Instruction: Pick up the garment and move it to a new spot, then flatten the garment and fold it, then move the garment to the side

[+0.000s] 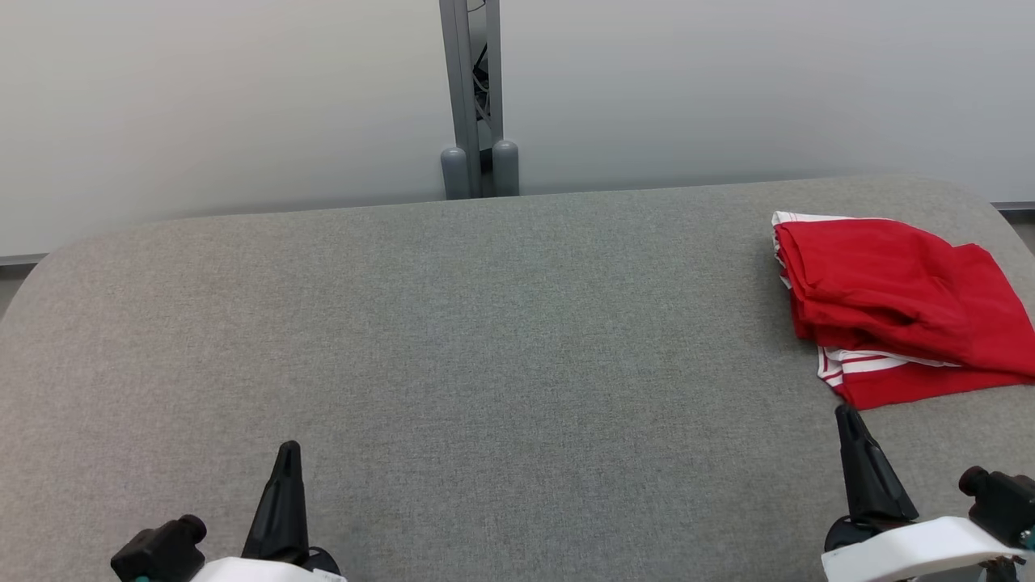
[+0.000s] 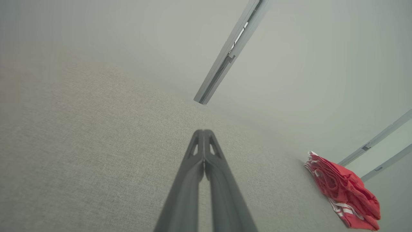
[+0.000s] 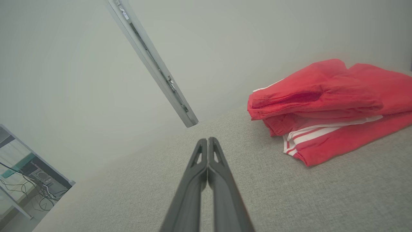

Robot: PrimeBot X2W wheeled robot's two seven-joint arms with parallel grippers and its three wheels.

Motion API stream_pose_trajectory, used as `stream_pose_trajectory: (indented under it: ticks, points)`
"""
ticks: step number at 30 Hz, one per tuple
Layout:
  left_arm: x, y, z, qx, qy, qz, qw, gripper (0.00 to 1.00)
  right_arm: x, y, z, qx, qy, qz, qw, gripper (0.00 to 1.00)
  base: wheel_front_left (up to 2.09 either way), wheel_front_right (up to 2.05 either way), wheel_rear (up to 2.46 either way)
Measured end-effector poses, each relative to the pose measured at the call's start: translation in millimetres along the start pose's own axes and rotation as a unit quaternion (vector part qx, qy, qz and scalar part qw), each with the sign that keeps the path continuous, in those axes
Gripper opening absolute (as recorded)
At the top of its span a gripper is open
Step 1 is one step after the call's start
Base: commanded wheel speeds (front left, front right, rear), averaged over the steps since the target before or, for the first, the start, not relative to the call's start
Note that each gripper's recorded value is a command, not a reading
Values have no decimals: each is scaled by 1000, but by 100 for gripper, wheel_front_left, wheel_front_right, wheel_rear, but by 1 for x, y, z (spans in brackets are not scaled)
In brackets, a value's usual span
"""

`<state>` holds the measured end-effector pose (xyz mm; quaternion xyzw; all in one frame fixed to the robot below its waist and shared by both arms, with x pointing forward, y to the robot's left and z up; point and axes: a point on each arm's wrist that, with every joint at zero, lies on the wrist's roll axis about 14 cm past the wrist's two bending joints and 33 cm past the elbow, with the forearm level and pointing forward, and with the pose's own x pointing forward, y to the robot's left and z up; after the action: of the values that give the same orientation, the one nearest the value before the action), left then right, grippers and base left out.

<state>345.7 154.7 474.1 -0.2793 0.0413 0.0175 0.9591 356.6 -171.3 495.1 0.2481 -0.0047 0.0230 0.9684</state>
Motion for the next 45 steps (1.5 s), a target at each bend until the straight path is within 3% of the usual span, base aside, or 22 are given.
stream_pose_trajectory:
  ticks: [20,45]
  points:
    - [12,9,7,-135,8,10,991,0,11,-12,4,142,6,-25,989,0,0,0,0]
    - [24,15,19,-273,6,7,962,0,24,-19,9,289,8,-36,957,0,0,0,0]
